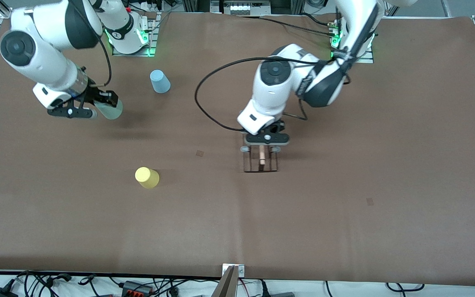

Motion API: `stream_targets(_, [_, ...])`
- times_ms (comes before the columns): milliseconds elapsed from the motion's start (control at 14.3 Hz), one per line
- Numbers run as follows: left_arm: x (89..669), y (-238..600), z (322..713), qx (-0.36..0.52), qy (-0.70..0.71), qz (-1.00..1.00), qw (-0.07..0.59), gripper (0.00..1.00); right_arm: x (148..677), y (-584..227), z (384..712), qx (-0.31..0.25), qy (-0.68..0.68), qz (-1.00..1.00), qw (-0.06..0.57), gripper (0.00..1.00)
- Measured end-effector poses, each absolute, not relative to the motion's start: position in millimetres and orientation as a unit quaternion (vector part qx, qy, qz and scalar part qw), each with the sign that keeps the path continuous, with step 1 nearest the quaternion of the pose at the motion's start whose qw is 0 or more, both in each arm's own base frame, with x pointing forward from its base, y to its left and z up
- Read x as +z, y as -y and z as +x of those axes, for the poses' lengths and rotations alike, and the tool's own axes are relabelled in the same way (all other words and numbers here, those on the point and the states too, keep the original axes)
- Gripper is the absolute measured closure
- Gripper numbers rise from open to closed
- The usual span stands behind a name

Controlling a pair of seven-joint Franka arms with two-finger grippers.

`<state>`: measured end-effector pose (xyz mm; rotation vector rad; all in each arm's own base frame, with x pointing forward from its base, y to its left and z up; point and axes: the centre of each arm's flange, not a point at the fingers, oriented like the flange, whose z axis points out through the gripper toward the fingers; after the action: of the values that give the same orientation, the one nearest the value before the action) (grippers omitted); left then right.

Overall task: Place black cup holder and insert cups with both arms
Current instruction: 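Slide the holder to mid-table with the left gripper while the right gripper lifts the cup, then lower the teal cup onto a holder peg while the left gripper withdraws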

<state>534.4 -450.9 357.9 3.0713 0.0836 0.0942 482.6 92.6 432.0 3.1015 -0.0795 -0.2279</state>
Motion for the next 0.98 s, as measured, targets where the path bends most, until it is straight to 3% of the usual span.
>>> stream_targets(490, [343,487,523,0.046,-0.043,0.996,0.057,0.84,442,-114,484,-0.071,0.007,0.997,0.019,0.33])
stream_targets(560, [343,488,522,0.047,-0.042,0.996,0.057,0.79,441,-115,484,-0.073,0.007,0.997,0.019,0.33])
stream_targets(981, [373,479,532,0.08,-0.017,0.996,0.026,0.25,437,-122,483,-0.076,0.0,0.997,0.02,0.33])
